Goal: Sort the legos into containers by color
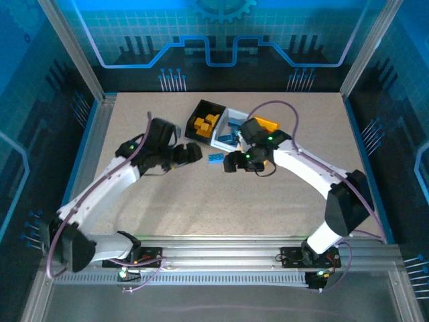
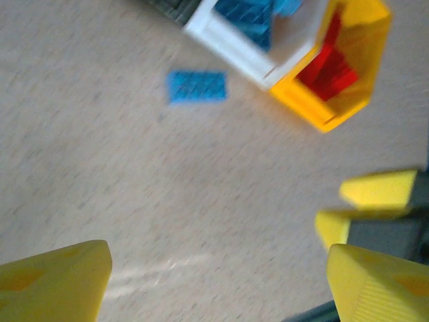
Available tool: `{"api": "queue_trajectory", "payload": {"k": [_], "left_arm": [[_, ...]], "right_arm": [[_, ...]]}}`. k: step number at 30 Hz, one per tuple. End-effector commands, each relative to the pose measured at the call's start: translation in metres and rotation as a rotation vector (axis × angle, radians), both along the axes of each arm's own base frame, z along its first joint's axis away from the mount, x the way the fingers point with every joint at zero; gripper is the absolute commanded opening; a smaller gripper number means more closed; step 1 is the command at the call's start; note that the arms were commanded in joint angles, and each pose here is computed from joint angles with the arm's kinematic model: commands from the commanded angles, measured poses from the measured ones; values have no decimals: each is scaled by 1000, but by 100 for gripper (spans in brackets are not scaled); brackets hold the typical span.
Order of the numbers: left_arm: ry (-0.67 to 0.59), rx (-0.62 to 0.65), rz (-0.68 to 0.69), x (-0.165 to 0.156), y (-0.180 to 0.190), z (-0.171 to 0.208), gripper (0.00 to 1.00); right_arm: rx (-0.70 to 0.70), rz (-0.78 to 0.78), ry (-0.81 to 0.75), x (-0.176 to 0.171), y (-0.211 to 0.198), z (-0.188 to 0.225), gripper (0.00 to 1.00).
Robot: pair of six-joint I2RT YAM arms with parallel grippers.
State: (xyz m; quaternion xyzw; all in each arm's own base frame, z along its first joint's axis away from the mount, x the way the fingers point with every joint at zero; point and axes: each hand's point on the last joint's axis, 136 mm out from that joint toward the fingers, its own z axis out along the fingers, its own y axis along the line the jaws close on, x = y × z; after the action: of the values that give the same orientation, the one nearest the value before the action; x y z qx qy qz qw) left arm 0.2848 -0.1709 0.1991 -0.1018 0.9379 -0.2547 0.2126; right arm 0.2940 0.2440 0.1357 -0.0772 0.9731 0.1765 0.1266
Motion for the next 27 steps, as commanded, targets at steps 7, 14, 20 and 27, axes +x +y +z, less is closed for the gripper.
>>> {"api": "queue_trajectory", "payload": {"k": [7,14,20,27], "left_arm": [[-18,-43,99,-56,35,-4,99],[-53,-53,61,-85,46,2,99],[-55,-21,24,-111,58,-4,99],[-62,-12,19,-122,63,-7,99]], "right_arm": [[-183,-27,-220,52,47,-20,91],[-260,-35,-167,60,70,-53,96],[-340,-97,-120,62,65,-77,97],[-368,-131,-77,72,58,-96,96]]}}
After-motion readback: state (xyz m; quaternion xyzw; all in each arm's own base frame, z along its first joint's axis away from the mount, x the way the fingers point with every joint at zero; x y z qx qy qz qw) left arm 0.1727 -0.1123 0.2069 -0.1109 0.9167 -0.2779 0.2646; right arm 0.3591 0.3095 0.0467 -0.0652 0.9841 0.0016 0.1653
